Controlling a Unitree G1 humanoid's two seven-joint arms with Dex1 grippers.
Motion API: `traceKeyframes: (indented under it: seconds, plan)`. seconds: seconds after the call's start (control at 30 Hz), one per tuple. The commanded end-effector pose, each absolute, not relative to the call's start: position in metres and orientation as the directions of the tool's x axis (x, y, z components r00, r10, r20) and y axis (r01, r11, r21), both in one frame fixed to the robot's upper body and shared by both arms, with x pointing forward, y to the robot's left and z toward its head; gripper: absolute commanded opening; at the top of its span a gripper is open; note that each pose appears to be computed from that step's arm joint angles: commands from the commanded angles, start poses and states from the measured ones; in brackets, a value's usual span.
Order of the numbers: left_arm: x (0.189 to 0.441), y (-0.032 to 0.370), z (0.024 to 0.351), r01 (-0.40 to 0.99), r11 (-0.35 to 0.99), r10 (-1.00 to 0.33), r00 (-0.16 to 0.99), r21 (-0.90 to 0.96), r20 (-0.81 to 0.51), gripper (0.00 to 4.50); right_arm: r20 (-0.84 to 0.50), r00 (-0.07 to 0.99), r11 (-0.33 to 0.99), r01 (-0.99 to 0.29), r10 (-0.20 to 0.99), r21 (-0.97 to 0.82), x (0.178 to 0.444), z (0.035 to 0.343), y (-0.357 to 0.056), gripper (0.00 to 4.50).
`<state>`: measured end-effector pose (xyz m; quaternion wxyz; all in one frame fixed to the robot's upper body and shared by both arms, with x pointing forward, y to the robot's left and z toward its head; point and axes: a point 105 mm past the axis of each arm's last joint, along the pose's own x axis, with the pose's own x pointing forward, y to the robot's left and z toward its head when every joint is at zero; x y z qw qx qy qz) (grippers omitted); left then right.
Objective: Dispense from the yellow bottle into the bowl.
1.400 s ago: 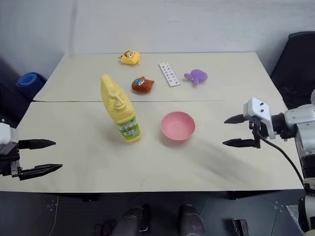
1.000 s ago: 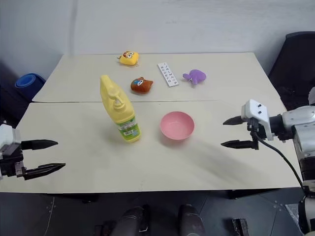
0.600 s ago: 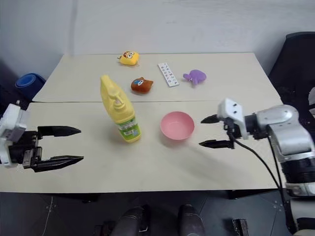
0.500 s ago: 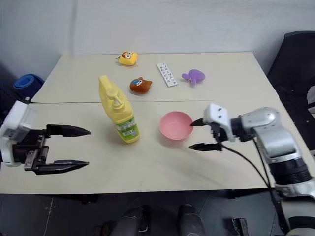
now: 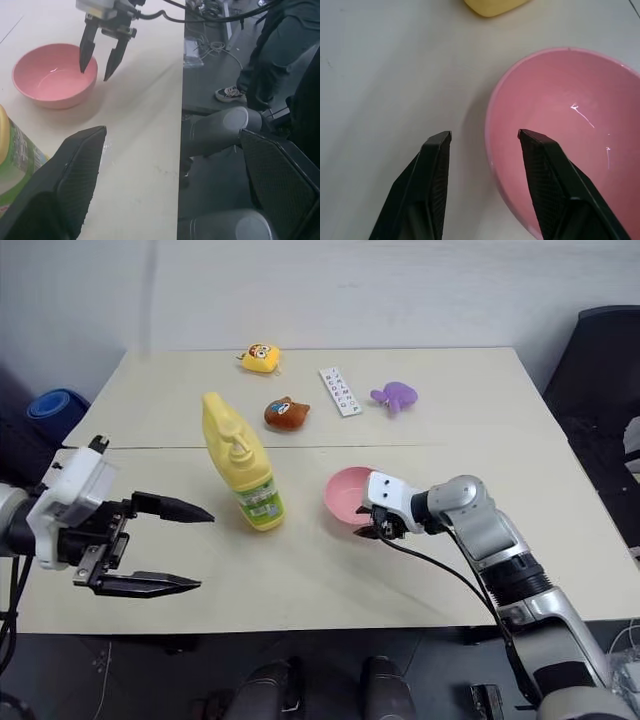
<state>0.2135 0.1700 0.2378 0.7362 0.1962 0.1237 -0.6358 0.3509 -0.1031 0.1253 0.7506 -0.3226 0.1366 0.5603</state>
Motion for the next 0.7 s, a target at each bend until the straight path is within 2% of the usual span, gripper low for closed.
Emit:
traceKeyframes:
  seconds: [0.03, 0.27, 0.4, 0.5, 0.7]
  plan:
    - [0.215, 0.17, 0.243, 0.979, 0.115, -0.889, 0.176, 0.167, -0.423, 4.5, -0.545, 0.364, 0.17, -0.912, 0.755, -0.374, 0.358, 0.131, -0.099, 2.24]
    - [0.218, 0.169, 0.244, 0.976, 0.119, -0.889, 0.186, 0.182, -0.418, 4.5, -0.546, 0.374, 0.181, -0.909, 0.749, -0.375, 0.366, 0.12, -0.097, 2.24]
    - [0.22, 0.17, 0.247, 0.972, 0.133, -0.891, 0.202, 0.192, -0.406, 4.5, -0.528, 0.37, 0.178, -0.908, 0.764, -0.379, 0.366, 0.122, -0.095, 1.09]
    - [0.222, 0.172, 0.25, 0.966, 0.159, -0.892, 0.228, 0.201, -0.39, 4.5, -0.517, 0.337, 0.14, -0.913, 0.787, -0.383, 0.357, 0.129, -0.092, 0.04]
    - [0.229, 0.177, 0.26, 0.949, 0.224, -0.9, 0.288, 0.221, -0.327, 4.5, -0.499, 0.314, 0.079, -0.896, 0.808, -0.436, 0.347, 0.158, -0.086, 0.04]
